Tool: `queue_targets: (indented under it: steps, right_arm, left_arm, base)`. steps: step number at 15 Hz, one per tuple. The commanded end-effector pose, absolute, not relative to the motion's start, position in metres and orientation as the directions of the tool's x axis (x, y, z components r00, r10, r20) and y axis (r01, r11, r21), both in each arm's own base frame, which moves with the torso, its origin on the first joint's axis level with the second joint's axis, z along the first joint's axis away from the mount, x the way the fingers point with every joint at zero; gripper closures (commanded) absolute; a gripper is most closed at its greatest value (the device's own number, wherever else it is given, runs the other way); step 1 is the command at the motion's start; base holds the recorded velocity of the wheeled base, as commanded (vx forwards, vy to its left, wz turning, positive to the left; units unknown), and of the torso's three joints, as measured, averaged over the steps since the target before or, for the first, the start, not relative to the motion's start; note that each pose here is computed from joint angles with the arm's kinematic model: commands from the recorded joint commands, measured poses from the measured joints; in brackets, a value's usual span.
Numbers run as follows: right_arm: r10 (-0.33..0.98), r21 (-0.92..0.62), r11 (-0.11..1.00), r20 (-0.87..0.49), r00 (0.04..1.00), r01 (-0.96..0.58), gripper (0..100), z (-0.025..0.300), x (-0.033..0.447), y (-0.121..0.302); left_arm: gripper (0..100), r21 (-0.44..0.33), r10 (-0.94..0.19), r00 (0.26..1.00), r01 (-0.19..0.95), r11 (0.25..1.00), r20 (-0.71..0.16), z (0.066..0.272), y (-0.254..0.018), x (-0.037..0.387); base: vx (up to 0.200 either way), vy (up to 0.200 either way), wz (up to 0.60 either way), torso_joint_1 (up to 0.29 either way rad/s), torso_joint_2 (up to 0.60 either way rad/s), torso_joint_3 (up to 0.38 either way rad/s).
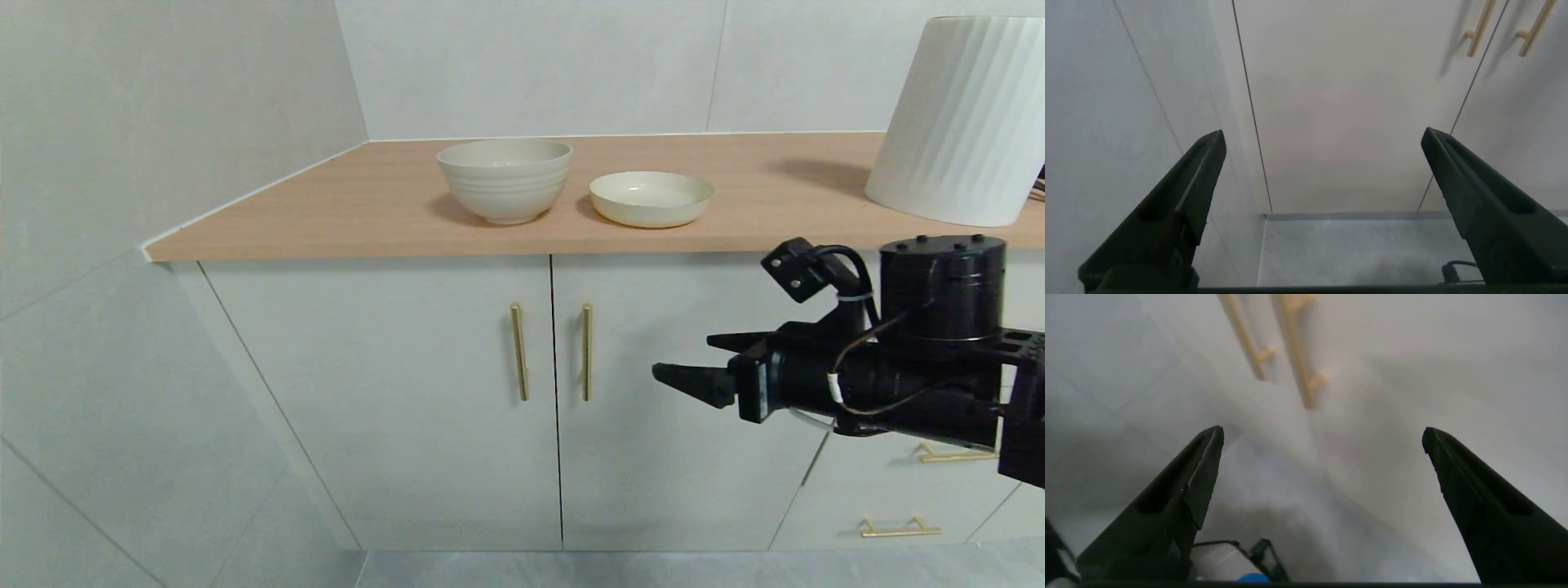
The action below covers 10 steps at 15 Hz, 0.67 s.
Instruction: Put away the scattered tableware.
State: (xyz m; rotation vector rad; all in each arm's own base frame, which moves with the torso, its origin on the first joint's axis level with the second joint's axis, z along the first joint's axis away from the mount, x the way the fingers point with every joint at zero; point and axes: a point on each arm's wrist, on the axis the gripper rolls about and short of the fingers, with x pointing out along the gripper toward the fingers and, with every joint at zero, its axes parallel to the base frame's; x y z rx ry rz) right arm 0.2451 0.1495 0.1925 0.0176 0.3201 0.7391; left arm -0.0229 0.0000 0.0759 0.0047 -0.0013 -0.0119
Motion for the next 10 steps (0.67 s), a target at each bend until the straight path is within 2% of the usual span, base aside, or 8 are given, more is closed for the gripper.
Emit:
queue_targets:
  steps: [1, 4, 10]
  right_arm:
    - [0.697, 0.145, 0.710, -0.284, 0.658, -0.689, 0, 0.190, 0.258, 0.175]
    - [0.725, 0.276, 0.689, -0.274, 0.632, -0.671, 0, 0.188, 0.267, 0.201]
    - [0.742, 0.389, 0.665, -0.250, 0.621, -0.637, 0, 0.188, 0.273, 0.214]
  left_arm:
    - [0, 0.005, -0.012, 1.000, 0.012, 1.000, 0.000, 0.076, 0.000, -0.023]
    - [0, 0.005, -0.012, 1.000, 0.012, 1.000, 0.000, 0.076, 0.000, -0.023]
    - [0, 0.005, -0.012, 1.000, 0.012, 1.000, 0.000, 0.076, 0.000, -0.023]
  base:
    - [0.000, 0.000, 0.00, 0.000, 0.00, 0.000]
    - [0.000, 0.000, 0.00, 0.000, 0.00, 0.000]
    - [0.000, 0.000, 0.00, 0.000, 0.00, 0.000]
